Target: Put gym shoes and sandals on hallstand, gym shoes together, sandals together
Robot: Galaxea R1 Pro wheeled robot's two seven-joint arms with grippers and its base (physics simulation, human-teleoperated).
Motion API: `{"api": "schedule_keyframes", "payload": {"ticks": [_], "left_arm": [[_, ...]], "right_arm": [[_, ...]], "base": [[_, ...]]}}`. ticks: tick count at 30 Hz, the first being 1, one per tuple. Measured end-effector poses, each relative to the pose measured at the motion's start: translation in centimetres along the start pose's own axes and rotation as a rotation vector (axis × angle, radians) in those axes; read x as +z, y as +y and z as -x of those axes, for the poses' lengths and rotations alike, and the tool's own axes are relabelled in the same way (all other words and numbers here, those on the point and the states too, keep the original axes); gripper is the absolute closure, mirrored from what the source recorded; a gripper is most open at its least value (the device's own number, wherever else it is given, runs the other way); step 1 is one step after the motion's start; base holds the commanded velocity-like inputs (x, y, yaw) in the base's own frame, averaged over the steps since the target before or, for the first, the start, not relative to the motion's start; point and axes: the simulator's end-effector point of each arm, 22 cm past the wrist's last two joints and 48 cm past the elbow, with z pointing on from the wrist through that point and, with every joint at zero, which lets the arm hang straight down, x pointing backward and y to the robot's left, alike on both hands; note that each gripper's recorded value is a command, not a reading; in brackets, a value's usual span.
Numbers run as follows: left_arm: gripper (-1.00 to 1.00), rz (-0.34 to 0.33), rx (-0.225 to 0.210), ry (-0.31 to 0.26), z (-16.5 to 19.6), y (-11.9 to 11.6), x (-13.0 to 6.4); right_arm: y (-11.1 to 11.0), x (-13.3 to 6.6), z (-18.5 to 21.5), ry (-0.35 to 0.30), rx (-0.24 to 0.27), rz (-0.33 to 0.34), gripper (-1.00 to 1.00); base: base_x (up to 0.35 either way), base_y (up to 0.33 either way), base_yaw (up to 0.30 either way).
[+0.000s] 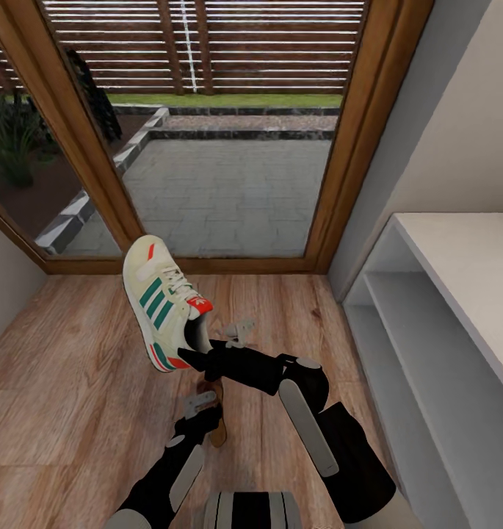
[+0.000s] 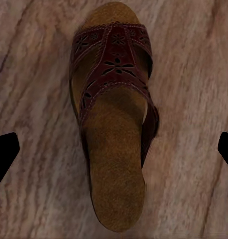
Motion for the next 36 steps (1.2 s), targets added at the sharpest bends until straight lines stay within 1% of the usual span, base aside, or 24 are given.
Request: {"api": "schedule_keyframes", "payload": {"ticks": [7,19,22,24,30,36], "left_arm": [[-1.0,-0.006,0.013,0.009,-0.2,-0.2,0.0],[-1.0,0.013,0.02,0.029,-1.3,0.6,-0.1],[-1.0,0.027,0.02,0.041,-2.0,1.0,0.2],[-1.0,0.04,0.021,0.039,-1.9,1.3,0.2],[-1.0,0.103,0.016,0.012,-0.7,2.5,0.2],[-1.0,0.116,0.014,0.0,-0.1,3.0,0.2]], "right_arm": [[0.0,0.0,0.0,0.0,-0.001,0.0,1.0],[0.0,0.0,0.0,0.001,-0.001,0.001,1.0],[-0.5,0.2,-0.5,0.007,0.008,-0.002,1.0],[-0.4,0.2,-0.5,0.007,0.01,0.0,1.0],[-0.4,0.2,-0.5,0.007,0.01,0.0,1.0],[-0.4,0.2,-0.5,0.007,0.009,0.001,1.0]], "base": [[0.0,0.0,-0.252],[0.0,0.0,-0.115],[0.0,0.0,-0.179],[0.0,0.0,-0.136],[0.0,0.0,-0.039],[0.0,0.0,-0.002]]}}
